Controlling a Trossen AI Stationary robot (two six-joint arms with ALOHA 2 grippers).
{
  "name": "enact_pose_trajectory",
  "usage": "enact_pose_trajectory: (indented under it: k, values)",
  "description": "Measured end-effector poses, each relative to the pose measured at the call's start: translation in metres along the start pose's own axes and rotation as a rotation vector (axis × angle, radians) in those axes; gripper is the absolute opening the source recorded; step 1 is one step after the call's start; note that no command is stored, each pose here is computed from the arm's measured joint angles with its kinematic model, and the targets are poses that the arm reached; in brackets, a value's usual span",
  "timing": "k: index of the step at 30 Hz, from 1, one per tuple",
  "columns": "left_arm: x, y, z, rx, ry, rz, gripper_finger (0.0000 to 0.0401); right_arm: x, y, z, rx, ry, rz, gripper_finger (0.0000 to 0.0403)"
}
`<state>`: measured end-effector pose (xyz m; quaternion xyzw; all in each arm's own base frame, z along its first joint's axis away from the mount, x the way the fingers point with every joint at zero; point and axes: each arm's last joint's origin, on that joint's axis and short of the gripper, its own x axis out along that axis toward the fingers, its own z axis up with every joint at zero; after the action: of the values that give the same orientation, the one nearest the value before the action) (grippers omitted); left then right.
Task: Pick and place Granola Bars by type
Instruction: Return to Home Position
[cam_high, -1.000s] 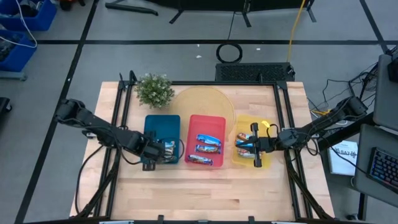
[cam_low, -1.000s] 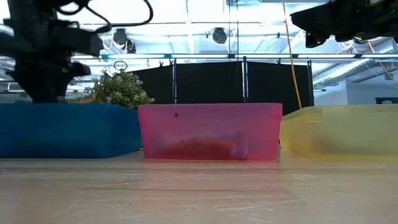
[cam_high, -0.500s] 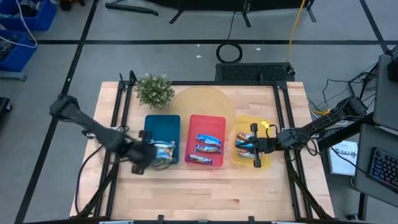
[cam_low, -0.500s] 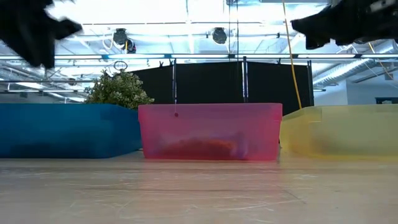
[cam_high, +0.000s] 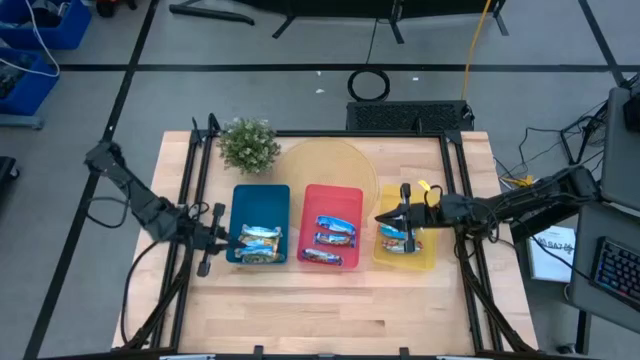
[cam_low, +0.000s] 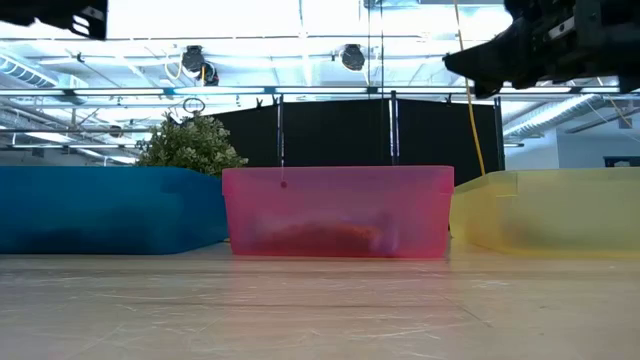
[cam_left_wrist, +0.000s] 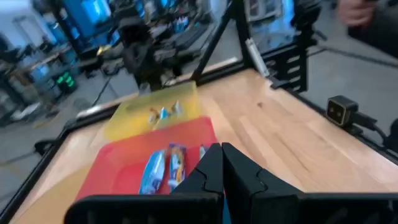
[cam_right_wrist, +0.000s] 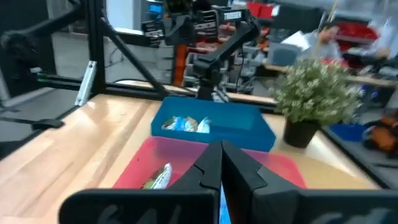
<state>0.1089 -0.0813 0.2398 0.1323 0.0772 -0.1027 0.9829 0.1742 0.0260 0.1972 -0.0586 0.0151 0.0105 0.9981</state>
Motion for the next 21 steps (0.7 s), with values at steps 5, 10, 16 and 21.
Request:
enact_pose_trajectory:
  k: [5, 10, 16, 21]
  values:
    - [0.000, 0.013, -0.015, 0.024, -0.103, -0.096, 0.0003, 0.001, -0.018, -0.002, -0.004, -0.003, 0.072, 0.0000]
    - [-0.006, 0.017, -0.033, 0.052, -0.106, -0.019, 0.0002, 0.001, -0.025, -0.003, 0.008, 0.002, 0.032, 0.0000]
    - [-0.022, 0.018, -0.045, 0.026, -0.065, 0.003, 0.0001, -0.015, -0.021, -0.003, 0.024, -0.053, -0.013, 0.0000]
    - [-0.034, 0.021, -0.040, 0.003, -0.155, 0.015, 0.0001, -0.041, -0.016, -0.006, 0.029, -0.120, 0.010, 0.0000]
